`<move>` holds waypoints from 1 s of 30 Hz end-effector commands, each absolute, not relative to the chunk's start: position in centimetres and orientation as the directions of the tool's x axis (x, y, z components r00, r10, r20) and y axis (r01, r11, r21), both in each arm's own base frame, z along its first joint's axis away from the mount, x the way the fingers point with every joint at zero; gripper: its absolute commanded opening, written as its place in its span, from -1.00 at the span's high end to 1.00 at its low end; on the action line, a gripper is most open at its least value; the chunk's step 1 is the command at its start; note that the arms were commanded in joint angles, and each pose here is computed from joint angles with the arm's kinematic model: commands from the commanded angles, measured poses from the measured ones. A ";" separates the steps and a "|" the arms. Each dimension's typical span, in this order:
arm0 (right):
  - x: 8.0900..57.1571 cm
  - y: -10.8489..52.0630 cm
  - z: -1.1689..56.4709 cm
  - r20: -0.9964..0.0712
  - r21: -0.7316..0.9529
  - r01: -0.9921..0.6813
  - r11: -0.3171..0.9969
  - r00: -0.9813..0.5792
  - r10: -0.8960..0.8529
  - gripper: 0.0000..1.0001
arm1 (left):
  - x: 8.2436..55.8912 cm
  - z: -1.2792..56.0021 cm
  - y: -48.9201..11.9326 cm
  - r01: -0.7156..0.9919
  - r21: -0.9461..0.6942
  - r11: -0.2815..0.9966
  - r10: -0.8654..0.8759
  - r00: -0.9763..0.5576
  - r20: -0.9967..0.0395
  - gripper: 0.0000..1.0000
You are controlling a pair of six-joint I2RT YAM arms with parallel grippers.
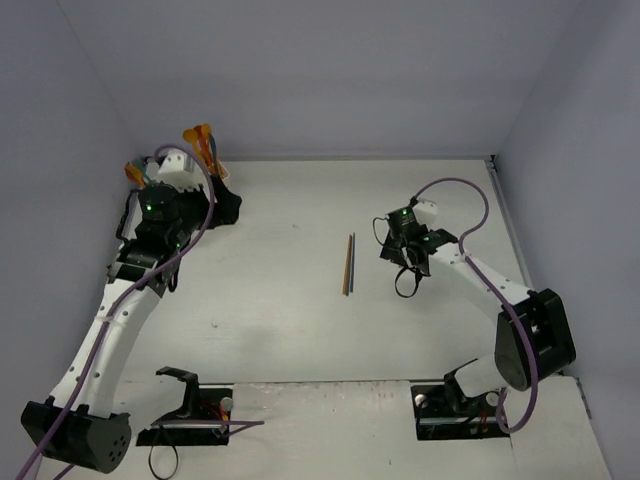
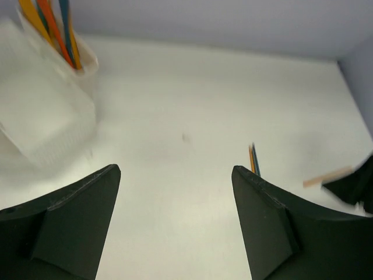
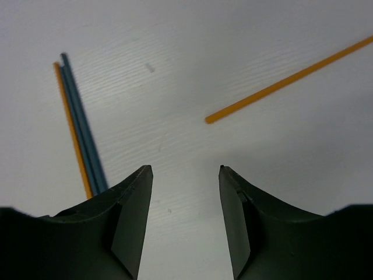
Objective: Sort the eating utensils into containers
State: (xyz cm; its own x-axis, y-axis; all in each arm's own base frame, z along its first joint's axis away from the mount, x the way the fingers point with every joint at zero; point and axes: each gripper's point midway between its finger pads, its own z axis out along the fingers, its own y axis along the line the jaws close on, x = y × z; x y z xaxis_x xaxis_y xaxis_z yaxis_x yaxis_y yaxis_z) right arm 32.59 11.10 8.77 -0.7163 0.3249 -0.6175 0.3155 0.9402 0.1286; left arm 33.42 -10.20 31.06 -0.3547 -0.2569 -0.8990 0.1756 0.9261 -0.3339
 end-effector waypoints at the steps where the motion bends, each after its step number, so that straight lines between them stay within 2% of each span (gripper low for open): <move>1: 34.8 7.7 8.0 -0.612 0.126 0.541 0.832 -0.618 0.494 0.07 | 29.1 29.6 -11.2 0.191 -0.424 0.885 -0.307 -0.444 -0.842 -0.49; 9: 36.5 4.6 5.2 -0.572 0.113 0.693 0.712 -0.540 0.617 0.12 | 25.9 29.1 -11.4 0.216 -0.436 0.874 -0.288 -0.493 -0.821 -0.49; 20: 35.6 4.2 0.6 -0.479 0.052 0.740 0.671 -0.571 0.667 0.21 | 23.5 28.7 -11.9 0.238 -0.465 0.853 -0.296 -0.513 -0.806 -0.49; 23: 35.0 4.4 -0.3 -0.453 0.040 0.742 0.669 -0.583 0.674 0.31 | 23.4 28.6 -11.8 0.241 -0.456 0.857 -0.288 -0.509 -0.811 -0.49; 30: 33.5 5.9 -0.9 -0.419 0.037 0.718 0.695 -0.620 0.663 0.80 | 23.4 29.4 -12.1 0.258 -0.460 0.850 -0.287 -0.505 -0.814 -0.49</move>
